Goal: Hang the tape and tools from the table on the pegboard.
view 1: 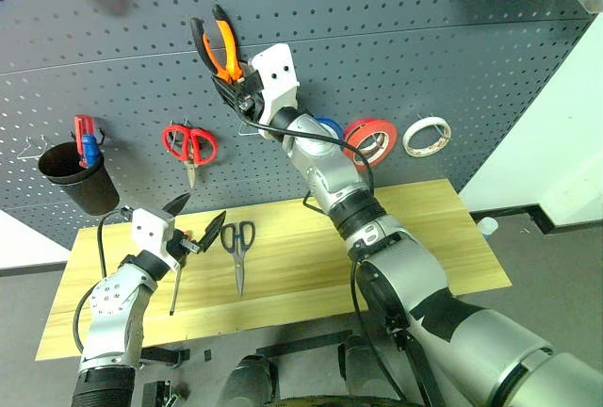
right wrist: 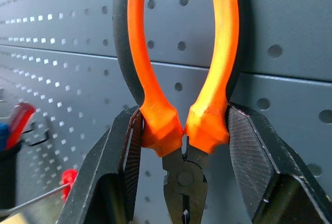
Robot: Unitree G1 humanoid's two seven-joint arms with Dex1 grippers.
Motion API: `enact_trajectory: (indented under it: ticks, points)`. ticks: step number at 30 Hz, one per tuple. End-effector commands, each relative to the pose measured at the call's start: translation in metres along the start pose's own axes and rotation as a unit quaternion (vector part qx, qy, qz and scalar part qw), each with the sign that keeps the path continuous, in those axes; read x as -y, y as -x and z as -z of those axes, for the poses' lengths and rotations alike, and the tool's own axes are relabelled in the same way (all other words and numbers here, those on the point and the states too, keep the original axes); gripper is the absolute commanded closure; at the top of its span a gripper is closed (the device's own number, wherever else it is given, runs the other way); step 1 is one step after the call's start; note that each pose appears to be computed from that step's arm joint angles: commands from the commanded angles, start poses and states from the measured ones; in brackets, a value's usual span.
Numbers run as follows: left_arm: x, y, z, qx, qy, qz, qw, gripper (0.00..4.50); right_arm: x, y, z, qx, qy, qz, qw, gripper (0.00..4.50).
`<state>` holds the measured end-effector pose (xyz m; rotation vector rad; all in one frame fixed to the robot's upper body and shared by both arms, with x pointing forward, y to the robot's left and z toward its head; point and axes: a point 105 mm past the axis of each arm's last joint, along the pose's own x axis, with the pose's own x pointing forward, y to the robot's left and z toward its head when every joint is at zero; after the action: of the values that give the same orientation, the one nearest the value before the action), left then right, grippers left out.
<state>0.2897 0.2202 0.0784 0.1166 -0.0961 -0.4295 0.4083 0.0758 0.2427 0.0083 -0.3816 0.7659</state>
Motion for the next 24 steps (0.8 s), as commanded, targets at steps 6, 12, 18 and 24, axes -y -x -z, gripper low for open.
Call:
enact_trajectory:
  ticks: [6,12,18,24]
  points:
    - [-0.002,0.001,-0.012,0.019,-0.016,-0.002,1.000,0.00,-0.005,-0.003,-0.006,0.031,0.024,0.010,0.999,2.43]
    - [-0.006,0.000,-0.020,0.031,-0.022,-0.004,0.999,0.00,-0.008,0.006,0.016,0.008,0.039,0.010,0.999,2.43]
    - [-0.010,-0.003,-0.027,0.042,-0.026,-0.008,0.999,0.00,-0.012,0.015,0.032,-0.008,0.039,0.004,0.999,2.43]
    - [-0.015,-0.003,-0.033,0.052,-0.027,-0.016,0.998,0.00,-0.014,0.022,0.041,-0.016,0.039,0.003,0.999,2.43]
